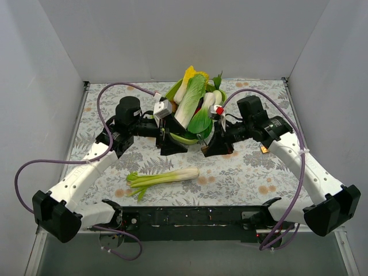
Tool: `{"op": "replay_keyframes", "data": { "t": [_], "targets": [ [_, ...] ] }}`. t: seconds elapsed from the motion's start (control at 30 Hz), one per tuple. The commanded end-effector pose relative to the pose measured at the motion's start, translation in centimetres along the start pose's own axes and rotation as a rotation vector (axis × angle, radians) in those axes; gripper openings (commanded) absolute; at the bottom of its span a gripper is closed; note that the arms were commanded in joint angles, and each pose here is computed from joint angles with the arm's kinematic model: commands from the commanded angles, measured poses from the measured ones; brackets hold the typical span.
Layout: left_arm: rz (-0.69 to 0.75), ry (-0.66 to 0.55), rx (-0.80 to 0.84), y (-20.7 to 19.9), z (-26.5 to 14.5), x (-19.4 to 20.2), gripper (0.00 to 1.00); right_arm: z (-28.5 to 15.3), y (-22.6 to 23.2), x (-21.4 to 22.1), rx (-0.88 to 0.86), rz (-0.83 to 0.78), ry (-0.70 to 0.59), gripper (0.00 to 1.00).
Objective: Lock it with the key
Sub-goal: Pick up the lock from the center of the board.
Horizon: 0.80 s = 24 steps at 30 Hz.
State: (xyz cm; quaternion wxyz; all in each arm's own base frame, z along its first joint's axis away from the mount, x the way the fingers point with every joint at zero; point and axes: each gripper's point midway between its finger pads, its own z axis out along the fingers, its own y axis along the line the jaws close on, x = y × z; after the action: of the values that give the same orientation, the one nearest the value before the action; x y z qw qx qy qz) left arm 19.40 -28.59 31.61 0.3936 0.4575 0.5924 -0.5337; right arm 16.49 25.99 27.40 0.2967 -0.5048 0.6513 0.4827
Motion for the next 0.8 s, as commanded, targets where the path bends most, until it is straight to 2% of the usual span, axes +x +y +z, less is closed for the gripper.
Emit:
{"op": "replay_keyframes", "data": {
  "t": [0.0,0.23,0.47,0.5,0.6,0.63,0.67,0.77],
  "targets": [
    [0.252,0.008,0.042,-1.3,0.8,-1.4,0.78,0.1,1.6,-0.1,-0.047,-0.110,0.062,0.01],
    [0.378,0.054,0.064,-2.5,3.2,-1.0,0.66,0.8,2.6,0.0,-0.057,-0.183,0.131,0.01],
    [0.395,0.073,0.078,-2.9,3.8,-0.4,0.37,0.9,2.4,-0.3,-0.040,-0.217,0.149,0.01],
    [0.396,0.074,0.078,-3.0,3.7,-0.4,0.28,0.9,2.3,-0.3,-0.033,-0.222,0.149,0.01],
    [0.379,0.074,0.096,-3.4,3.6,-0.1,0.15,0.9,2.2,-0.3,-0.026,-0.230,0.156,0.01],
    [0.374,0.070,0.109,-3.7,3.6,-0.1,0.05,0.9,2.2,-0.3,-0.026,-0.232,0.157,0.01],
    [0.367,0.068,0.112,-3.8,3.6,-0.2,0.00,0.9,2.2,-0.3,-0.026,-0.235,0.157,0.01],
    [0.324,0.051,0.105,-4.0,3.6,-0.4,0.00,0.9,2.1,-0.7,-0.017,-0.243,0.146,0.01]
  ]
}}
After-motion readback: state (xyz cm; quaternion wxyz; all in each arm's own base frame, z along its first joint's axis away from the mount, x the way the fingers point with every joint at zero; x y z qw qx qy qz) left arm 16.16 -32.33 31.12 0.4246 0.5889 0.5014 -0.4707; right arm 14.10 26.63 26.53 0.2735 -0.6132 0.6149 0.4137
